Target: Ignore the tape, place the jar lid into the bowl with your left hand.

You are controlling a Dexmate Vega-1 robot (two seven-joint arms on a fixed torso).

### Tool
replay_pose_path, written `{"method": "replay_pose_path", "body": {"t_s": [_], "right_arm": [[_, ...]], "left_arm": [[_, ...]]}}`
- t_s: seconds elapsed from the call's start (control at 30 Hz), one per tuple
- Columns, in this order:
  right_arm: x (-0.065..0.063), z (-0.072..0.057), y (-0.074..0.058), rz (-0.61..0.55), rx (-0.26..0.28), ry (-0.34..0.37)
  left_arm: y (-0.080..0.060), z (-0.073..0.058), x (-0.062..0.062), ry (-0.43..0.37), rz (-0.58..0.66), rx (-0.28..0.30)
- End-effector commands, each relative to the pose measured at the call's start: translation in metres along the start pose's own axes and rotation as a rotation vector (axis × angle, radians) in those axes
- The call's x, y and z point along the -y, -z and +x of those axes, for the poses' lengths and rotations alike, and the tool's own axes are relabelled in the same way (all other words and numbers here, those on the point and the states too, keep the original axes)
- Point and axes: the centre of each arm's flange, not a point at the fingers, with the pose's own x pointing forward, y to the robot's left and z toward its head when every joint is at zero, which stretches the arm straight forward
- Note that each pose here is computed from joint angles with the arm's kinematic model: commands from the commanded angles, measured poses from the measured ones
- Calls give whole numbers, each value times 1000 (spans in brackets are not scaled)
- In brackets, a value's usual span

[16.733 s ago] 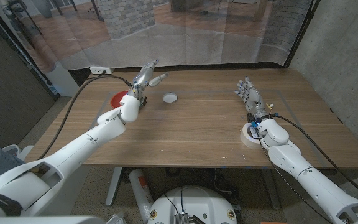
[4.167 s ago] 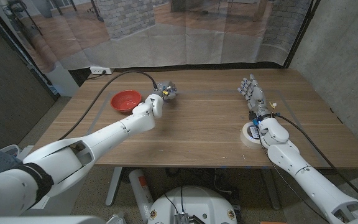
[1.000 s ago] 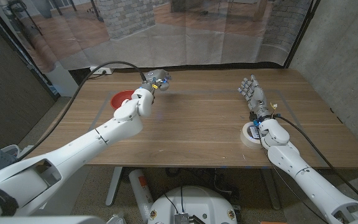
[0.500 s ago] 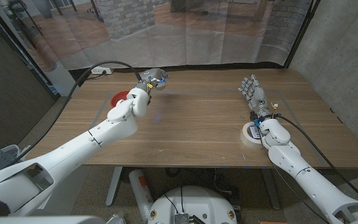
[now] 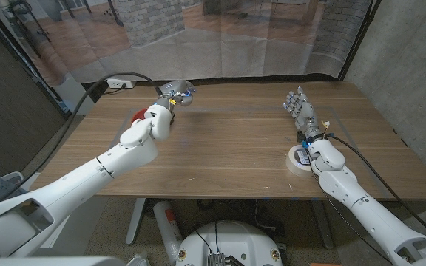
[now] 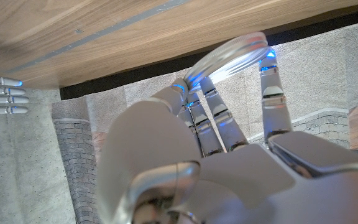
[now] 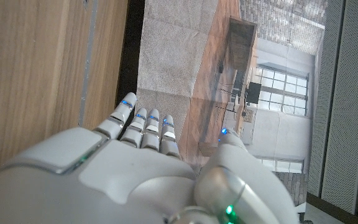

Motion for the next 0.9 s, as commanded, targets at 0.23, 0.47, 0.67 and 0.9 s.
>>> {"method": "replay_pose_path", "body": {"t_s": [0.23,0.47,0.67,0.9], "right_arm": [[1,-1,-1,-3,-1,-4],[0,-2,-2,-3,0,-12],[-1,-2,-4,-4,3,-17],[-3,-1,-5,-6,7,-21]], "left_arm": [[14,-7,-6,-7,-6,-27],[22,-12,-8,-7,-2,-47],[28,-16,-10,-10,-4,-61],[34,-20,-13,-15,-7,-71]]}}
